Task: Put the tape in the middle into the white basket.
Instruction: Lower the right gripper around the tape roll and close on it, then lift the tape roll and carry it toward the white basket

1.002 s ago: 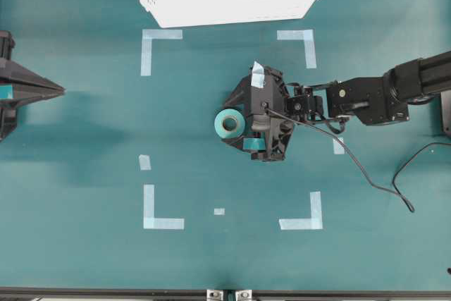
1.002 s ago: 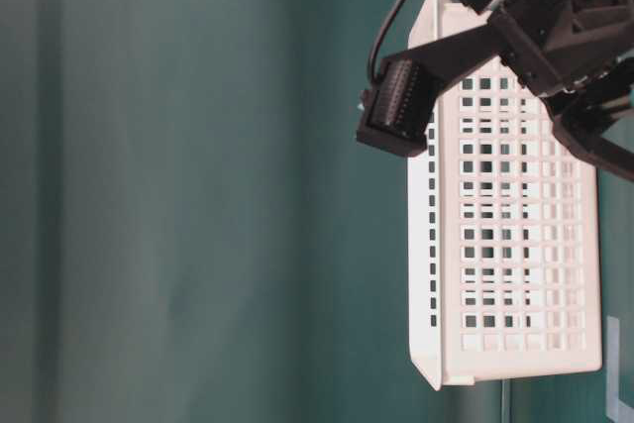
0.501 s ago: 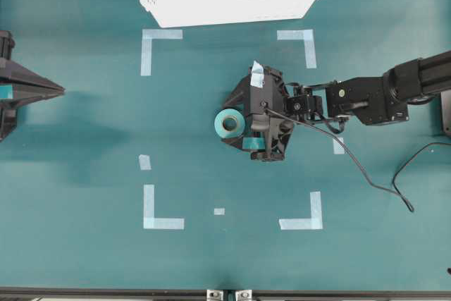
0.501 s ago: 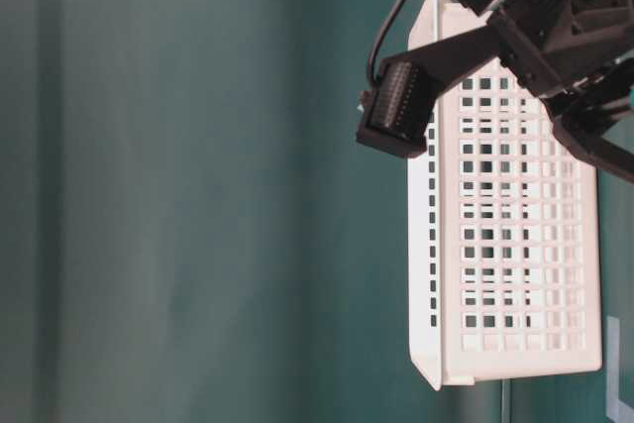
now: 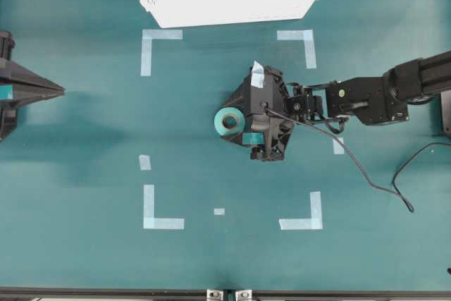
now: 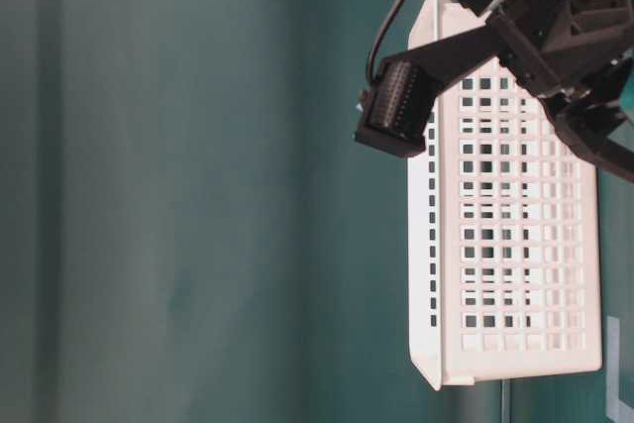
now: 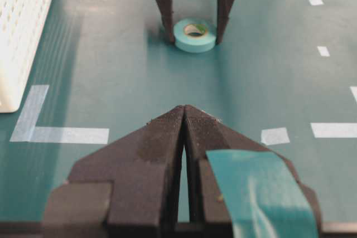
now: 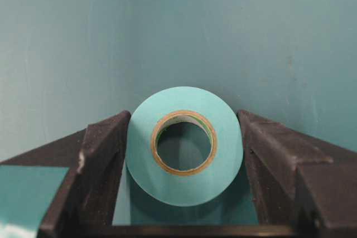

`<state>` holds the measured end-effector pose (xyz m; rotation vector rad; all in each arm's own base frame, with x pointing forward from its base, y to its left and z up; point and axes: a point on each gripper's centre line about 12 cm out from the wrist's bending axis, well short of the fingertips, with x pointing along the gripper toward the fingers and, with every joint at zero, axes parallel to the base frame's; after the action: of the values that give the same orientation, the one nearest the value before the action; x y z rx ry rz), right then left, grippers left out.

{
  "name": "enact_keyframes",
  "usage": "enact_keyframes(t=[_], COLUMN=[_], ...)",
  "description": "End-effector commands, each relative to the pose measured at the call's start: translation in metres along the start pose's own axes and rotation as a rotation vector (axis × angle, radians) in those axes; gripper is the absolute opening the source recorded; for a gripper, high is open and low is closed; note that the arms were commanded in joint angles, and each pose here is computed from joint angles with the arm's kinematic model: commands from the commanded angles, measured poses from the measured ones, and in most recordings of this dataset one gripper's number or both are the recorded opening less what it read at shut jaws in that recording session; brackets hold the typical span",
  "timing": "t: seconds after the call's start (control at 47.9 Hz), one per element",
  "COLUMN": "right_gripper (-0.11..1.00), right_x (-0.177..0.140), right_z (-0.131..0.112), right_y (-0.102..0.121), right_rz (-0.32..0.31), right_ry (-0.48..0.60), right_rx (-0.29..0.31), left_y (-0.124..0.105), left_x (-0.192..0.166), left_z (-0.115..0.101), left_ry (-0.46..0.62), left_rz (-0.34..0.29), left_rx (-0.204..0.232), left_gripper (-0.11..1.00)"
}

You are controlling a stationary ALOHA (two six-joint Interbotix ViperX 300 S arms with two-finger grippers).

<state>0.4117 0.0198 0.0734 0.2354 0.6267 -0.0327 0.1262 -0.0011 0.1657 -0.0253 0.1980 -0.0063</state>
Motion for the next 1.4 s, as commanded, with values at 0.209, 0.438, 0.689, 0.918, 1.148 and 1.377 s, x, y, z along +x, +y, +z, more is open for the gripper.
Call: enact_keyframes(t=[0.209, 0.438, 0.689, 0.918, 1.148, 1.377], right_gripper=[0.66, 0.66, 0.66, 0.66, 0.66, 0.66], right_x=[-0.017, -0.040, -0.066, -0.088, -0.109, -0.124], right_z=[0.032, 0.054, 0.076, 0.092, 0.107, 0.121], right_y=[0.010, 0.016, 0.021, 0.026, 0.028, 0.027], right_rz=[0.020, 0.024, 0.031, 0.037, 0.043, 0.043], right_ry=[-0.069, -0.084, -0.112, -0.133, -0.173, -0.222], right_rx=[0.004, 0.001, -0.001, -0.008, -0.014, -0.012], left_y=[0.000, 0.000, 0.000, 0.000, 0.000, 0.000], left_x=[0.000, 0.000, 0.000, 0.000, 0.000, 0.000], left_z=[0.005, 0.006, 0.005, 0.005, 0.006, 0.005], left_ry=[-0.012, -0.014, -0.012, -0.011, -0.014, -0.012], left_rz=[-0.002, -0.002, -0.002, -0.003, -0.002, -0.002], left_rx=[0.002, 0.002, 0.002, 0.002, 0.002, 0.002], left_gripper=[-0.11, -0.11, -0.11, -0.11, -0.11, -0.11])
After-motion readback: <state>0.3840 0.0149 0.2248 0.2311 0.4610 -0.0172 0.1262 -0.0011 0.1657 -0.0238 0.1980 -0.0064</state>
